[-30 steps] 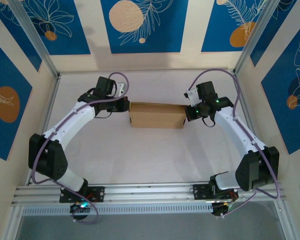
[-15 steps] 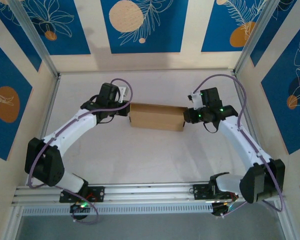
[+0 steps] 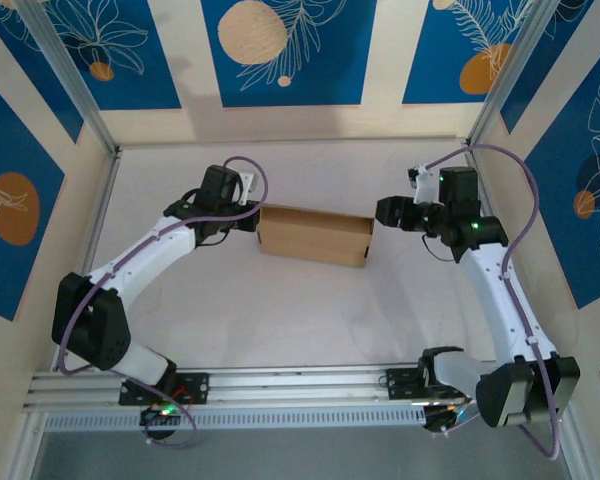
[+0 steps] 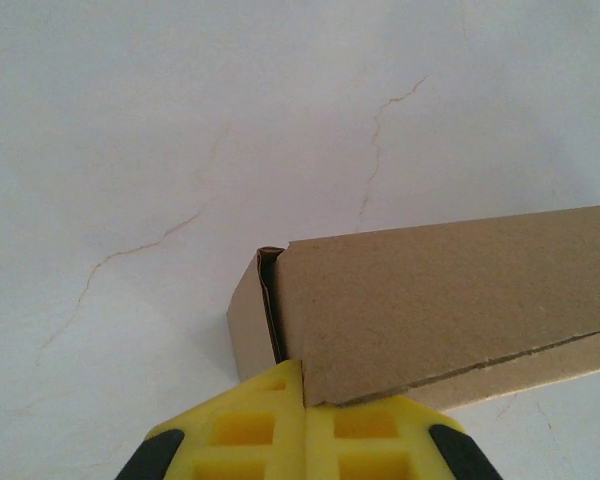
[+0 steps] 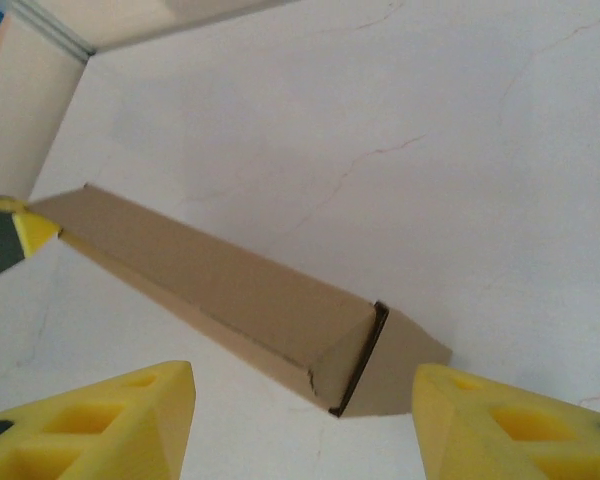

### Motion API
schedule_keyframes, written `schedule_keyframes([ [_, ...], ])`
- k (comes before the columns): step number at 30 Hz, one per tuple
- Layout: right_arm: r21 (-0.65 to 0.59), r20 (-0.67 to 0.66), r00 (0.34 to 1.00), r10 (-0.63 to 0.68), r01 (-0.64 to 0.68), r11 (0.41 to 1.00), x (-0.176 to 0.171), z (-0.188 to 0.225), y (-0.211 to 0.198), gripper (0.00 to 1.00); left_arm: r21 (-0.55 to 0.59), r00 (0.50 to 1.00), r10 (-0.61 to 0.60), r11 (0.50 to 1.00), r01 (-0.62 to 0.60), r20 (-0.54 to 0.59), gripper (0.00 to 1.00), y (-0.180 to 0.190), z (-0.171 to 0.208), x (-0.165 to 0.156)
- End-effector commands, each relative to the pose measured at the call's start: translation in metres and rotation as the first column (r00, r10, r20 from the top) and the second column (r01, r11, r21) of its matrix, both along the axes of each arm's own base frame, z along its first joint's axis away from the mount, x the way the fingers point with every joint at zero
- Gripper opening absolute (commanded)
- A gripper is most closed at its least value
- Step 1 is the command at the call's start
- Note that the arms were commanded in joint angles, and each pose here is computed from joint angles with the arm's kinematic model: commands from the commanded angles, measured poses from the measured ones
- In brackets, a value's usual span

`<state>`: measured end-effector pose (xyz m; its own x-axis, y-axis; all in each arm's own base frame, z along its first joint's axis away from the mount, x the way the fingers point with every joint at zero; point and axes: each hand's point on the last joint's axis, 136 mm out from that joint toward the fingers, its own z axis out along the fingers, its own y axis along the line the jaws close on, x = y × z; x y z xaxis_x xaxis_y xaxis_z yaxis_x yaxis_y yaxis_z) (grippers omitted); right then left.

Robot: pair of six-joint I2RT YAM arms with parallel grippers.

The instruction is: Fold the paper box

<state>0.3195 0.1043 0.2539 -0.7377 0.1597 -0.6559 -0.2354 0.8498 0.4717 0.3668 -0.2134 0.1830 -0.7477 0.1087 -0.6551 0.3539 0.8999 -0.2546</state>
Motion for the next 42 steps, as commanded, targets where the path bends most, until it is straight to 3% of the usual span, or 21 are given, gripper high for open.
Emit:
schedule_keyframes([
  [1,0.038,-0.042,0.997,-0.062,0.063,0.997,0.017,-0.002,0.004,0.58,0.122,0.983,-0.002,0.992,0.025,-0.186,0.00,0.013,-0.052,-0.031],
  [6,-0.070,-0.094,0.994,-0.056,0.049,0.996,0.014,-0.039,0.012,0.50,0.117,0.983,0.001,0.993,0.020,-0.182,0.03,0.012,-0.051,-0.031],
  [12,-0.115,-0.135,0.989,-0.060,0.045,0.992,-0.001,-0.074,0.011,0.39,0.066,0.988,-0.008,0.998,0.018,-0.154,0.27,0.008,-0.036,-0.034],
  [19,-0.144,-0.176,0.982,-0.063,0.037,0.989,-0.007,-0.099,0.010,0.36,-0.021,0.991,-0.052,0.999,0.050,-0.121,0.50,0.001,-0.006,-0.045],
  [30,-0.174,-0.167,0.984,-0.062,0.033,0.984,-0.009,-0.098,0.006,0.36,-0.179,0.978,-0.206,0.963,0.202,-0.008,0.50,-0.013,0.061,-0.075],
  [37,-0.165,-0.162,0.985,-0.055,0.028,0.986,-0.011,-0.096,0.008,0.37,-0.224,1.000,0.001,0.975,-0.006,-0.022,0.62,0.006,0.059,-0.027],
  [42,-0.163,-0.159,0.986,-0.056,0.030,0.986,-0.010,-0.094,0.008,0.37,-0.286,0.999,0.020,0.958,-0.033,-0.048,0.61,-0.005,0.058,-0.001],
])
